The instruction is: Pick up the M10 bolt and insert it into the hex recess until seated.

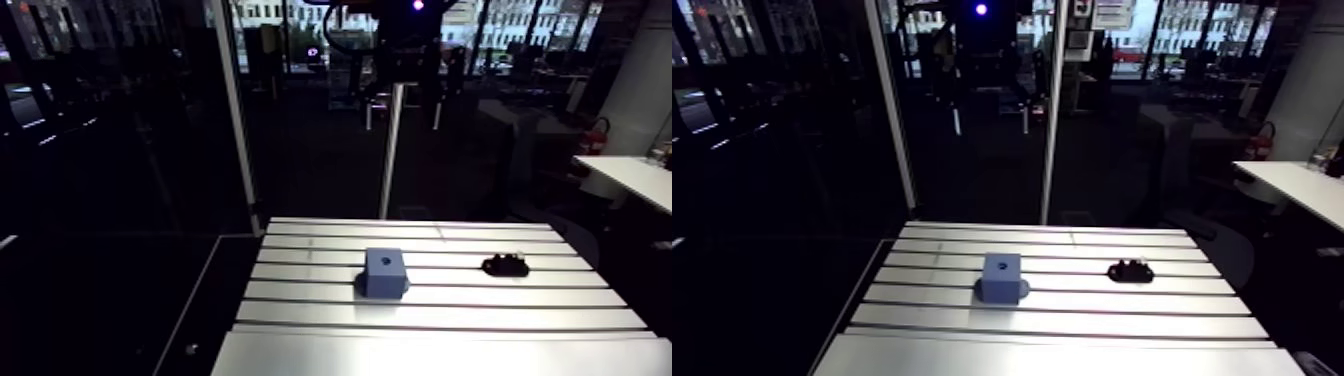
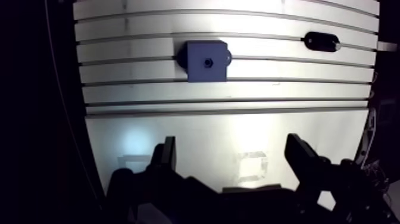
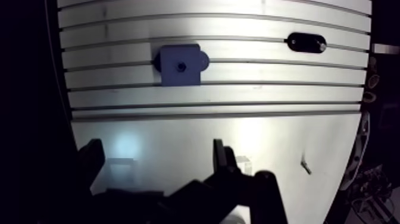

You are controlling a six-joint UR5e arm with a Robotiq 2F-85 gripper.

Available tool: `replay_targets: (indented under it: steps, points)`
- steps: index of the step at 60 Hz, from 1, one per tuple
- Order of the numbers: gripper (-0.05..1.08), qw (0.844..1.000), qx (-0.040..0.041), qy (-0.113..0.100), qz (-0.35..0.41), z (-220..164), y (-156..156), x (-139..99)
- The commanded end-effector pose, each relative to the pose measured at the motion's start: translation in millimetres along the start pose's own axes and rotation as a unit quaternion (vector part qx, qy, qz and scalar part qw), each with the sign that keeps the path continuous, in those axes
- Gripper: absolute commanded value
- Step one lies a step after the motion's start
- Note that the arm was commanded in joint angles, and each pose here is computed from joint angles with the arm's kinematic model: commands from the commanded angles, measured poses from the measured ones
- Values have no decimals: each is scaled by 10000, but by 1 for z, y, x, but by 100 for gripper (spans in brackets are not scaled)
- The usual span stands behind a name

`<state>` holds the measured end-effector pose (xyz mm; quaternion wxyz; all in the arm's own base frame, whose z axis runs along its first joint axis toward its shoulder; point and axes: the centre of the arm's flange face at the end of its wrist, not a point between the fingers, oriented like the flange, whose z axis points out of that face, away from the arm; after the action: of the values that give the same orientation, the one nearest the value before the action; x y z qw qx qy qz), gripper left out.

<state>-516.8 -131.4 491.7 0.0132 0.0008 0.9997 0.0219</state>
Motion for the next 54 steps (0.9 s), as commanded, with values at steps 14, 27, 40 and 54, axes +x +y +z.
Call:
replay_targets:
  steps: [14,27,40,54]
  points:
    - [1,9982,107,42,-596,-6,-34,-5]
    - [1,9982,101,65,-596,-7,-33,-4]
    - [1,9982,39,87,-587,-8,-31,-4]
    - [1,9981,-15,124,-596,-9,-23,-5]
